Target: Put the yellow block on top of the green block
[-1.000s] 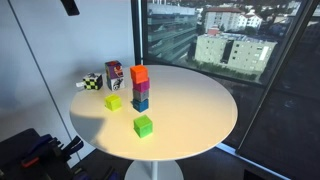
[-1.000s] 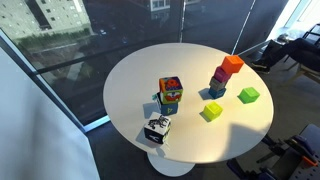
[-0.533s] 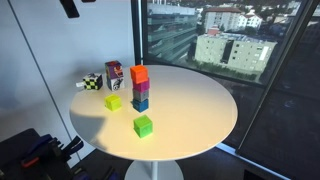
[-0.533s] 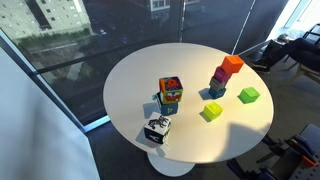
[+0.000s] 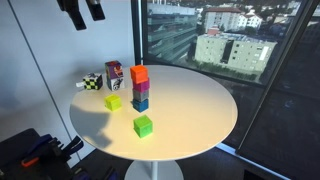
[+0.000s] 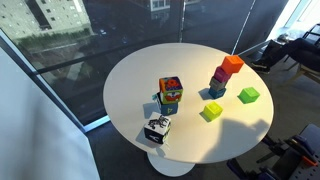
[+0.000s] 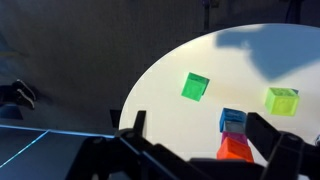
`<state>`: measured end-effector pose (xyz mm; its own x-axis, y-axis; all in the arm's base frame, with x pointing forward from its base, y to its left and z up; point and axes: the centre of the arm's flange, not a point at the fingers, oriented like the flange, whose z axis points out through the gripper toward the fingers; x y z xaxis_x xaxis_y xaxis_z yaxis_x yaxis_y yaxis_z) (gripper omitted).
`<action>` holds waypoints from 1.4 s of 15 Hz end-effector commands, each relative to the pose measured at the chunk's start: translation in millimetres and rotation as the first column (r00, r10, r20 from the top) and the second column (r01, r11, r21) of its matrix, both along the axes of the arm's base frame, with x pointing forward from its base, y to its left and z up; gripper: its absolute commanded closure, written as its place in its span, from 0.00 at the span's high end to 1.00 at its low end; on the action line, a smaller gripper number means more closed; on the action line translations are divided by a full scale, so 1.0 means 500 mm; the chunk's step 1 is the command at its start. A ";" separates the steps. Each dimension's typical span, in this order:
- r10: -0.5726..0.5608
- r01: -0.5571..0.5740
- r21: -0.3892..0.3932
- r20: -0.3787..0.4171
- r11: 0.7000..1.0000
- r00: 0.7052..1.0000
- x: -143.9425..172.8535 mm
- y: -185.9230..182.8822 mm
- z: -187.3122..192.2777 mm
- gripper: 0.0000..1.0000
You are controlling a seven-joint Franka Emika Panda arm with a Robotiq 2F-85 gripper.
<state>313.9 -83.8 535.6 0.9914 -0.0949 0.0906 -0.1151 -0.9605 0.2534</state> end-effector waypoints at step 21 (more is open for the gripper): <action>-0.036 0.047 0.266 -0.049 0.963 0.998 0.166 0.091 -0.311 1.00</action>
<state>388.1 -38.8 392.9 0.9904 -0.1343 0.0331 -0.1351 -0.9905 0.0249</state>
